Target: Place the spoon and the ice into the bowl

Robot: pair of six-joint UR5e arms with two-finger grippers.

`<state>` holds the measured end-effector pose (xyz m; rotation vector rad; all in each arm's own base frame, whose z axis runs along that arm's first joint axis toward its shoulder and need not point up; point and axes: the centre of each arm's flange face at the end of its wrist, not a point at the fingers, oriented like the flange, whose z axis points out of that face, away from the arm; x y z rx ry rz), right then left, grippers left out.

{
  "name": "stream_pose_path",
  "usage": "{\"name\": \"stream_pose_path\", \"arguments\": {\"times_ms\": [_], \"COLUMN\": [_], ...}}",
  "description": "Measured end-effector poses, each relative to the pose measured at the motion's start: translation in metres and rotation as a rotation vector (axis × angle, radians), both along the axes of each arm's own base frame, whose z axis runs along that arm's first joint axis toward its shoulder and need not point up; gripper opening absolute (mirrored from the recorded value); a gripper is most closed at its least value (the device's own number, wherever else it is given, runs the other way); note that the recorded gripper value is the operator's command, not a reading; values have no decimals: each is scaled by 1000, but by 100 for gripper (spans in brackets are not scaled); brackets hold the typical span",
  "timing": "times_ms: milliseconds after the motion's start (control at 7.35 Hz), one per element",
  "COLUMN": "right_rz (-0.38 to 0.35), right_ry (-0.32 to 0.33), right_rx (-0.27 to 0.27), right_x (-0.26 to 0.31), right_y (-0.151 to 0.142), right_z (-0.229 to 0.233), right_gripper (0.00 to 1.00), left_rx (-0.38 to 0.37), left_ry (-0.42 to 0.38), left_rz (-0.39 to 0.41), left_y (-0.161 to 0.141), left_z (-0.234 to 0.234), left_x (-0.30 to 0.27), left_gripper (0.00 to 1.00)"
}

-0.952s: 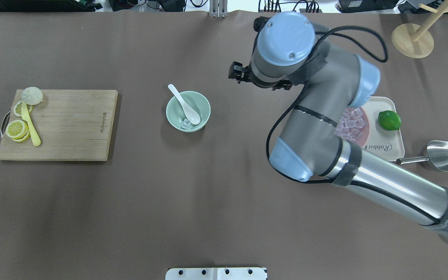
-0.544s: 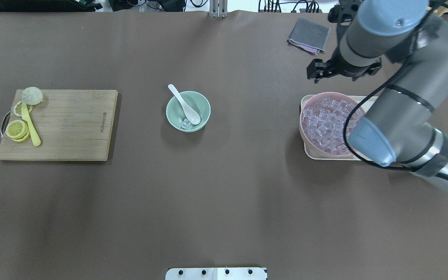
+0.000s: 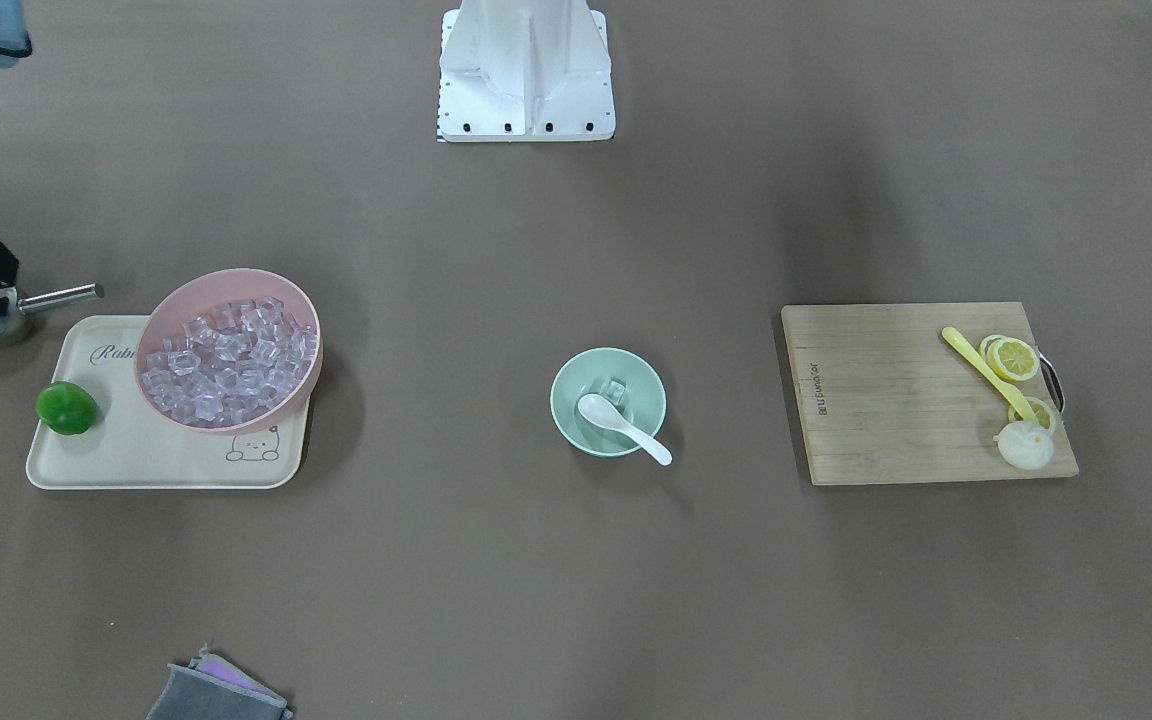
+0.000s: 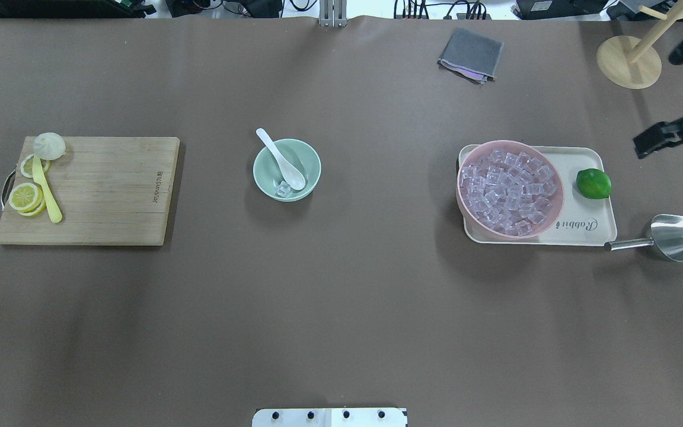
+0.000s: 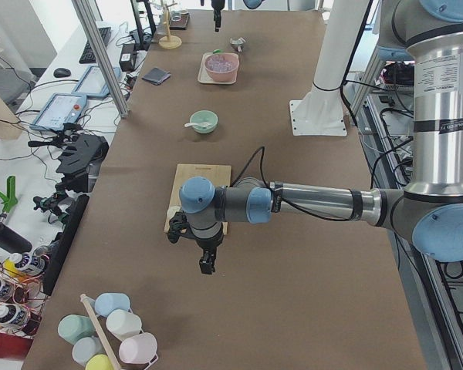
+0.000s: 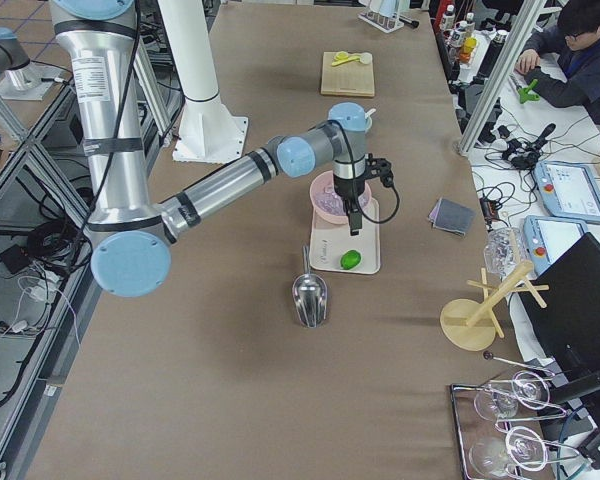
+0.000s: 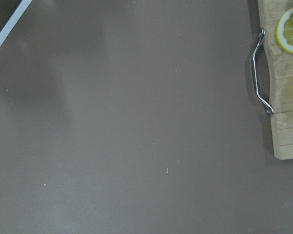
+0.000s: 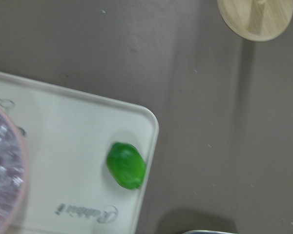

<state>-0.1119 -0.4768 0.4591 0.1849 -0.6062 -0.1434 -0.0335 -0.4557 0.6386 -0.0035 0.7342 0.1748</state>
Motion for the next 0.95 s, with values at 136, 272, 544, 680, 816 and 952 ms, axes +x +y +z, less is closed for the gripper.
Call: {"name": "stream_pose_path", "arguments": {"times_ms": [136,272,544,680,816,952], "right_rz": [-20,-32,-13,11,33,49], "right_ry": [-14,-34,-47,-47,-47,-58], "right_rx": [-20,-57,-147,-191,-229,-246], "right_x": [39,75,122,135,144,151], "right_y": [29,61,118,136,151,159], "right_z": [44,83,136,153,168,174], "right_gripper": [100,100,100,100,100,100], "left_rx": [0,-1,-3,-3,1,10], "left_ry": [0,0,-1,-1,0,1], "left_rz": [0,0,0,0,0,1], "left_y": [0,0,0,1,1,0], "left_z": [0,0,1,1,-1,-4], "left_x": [0,0,0,0,0,0], "left_gripper": [100,100,100,100,100,100]}}
